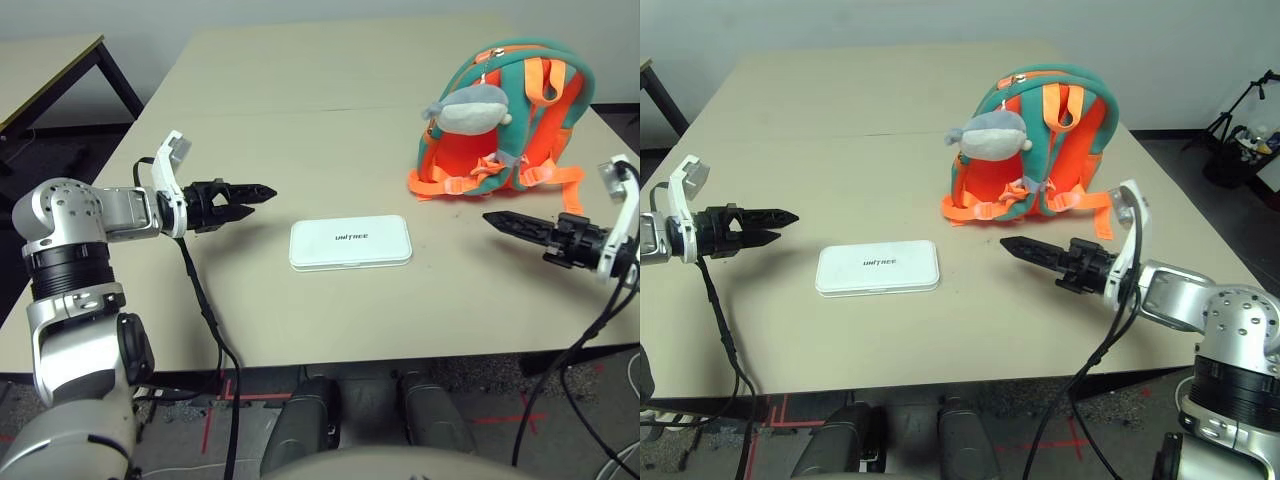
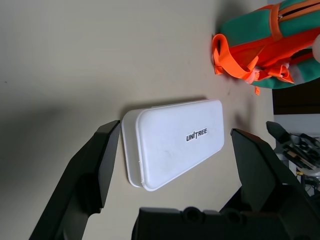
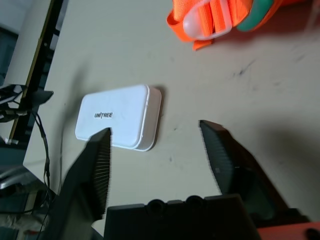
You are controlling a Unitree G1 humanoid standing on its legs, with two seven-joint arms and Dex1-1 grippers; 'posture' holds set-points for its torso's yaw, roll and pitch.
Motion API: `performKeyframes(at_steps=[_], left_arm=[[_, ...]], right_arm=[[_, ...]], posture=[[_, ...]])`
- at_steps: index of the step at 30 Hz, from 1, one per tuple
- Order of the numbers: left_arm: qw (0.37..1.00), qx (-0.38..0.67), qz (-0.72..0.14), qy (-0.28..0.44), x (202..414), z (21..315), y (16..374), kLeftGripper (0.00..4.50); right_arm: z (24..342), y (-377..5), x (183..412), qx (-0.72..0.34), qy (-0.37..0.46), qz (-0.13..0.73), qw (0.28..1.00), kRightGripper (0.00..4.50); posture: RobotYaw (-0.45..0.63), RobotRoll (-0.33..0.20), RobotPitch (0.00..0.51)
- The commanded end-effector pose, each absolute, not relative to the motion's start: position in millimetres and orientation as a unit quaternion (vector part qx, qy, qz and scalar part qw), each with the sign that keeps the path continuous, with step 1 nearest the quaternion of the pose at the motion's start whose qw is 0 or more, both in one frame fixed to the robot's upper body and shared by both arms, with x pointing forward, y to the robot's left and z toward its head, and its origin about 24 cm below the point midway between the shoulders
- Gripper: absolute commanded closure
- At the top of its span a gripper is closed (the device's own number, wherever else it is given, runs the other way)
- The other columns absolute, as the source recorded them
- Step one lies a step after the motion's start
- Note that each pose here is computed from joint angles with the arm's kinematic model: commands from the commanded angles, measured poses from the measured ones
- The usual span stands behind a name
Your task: Put the pencil case into the backpack and zip it.
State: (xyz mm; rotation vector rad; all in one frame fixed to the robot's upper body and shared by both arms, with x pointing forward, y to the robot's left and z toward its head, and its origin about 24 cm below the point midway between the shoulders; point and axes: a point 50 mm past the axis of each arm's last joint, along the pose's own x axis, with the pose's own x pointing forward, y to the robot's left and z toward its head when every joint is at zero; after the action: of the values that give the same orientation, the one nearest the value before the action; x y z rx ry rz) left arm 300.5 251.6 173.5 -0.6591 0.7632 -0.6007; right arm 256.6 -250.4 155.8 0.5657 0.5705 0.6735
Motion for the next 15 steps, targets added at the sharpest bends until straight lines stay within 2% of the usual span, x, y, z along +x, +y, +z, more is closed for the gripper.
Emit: performKeyframes(at_steps=[1, 8, 15], left_arm=[[0.820, -0.316, -0.284, 0.384, 299.5, 166.3, 248.1, 0.00], [0.801, -0.332, -0.294, 0.402, 298.8, 159.1, 243.4, 0.00], [0.787, -0.346, -0.294, 0.417, 296.3, 153.4, 243.8, 0.00]], right_arm=[[144.5, -244.5, 260.0, 0.268, 0.314, 0.316, 0.854, 2.11], [130.5, -227.9, 269.0, 0.267, 0.367, 0.317, 0.832, 4.41], [123.8, -215.6, 282.0, 0.261, 0.375, 0.313, 0.832, 4.46]], posture=[[-0.07, 0.000, 0.085], [-0.07, 0.000, 0.091], [-0.07, 0.000, 0.094]])
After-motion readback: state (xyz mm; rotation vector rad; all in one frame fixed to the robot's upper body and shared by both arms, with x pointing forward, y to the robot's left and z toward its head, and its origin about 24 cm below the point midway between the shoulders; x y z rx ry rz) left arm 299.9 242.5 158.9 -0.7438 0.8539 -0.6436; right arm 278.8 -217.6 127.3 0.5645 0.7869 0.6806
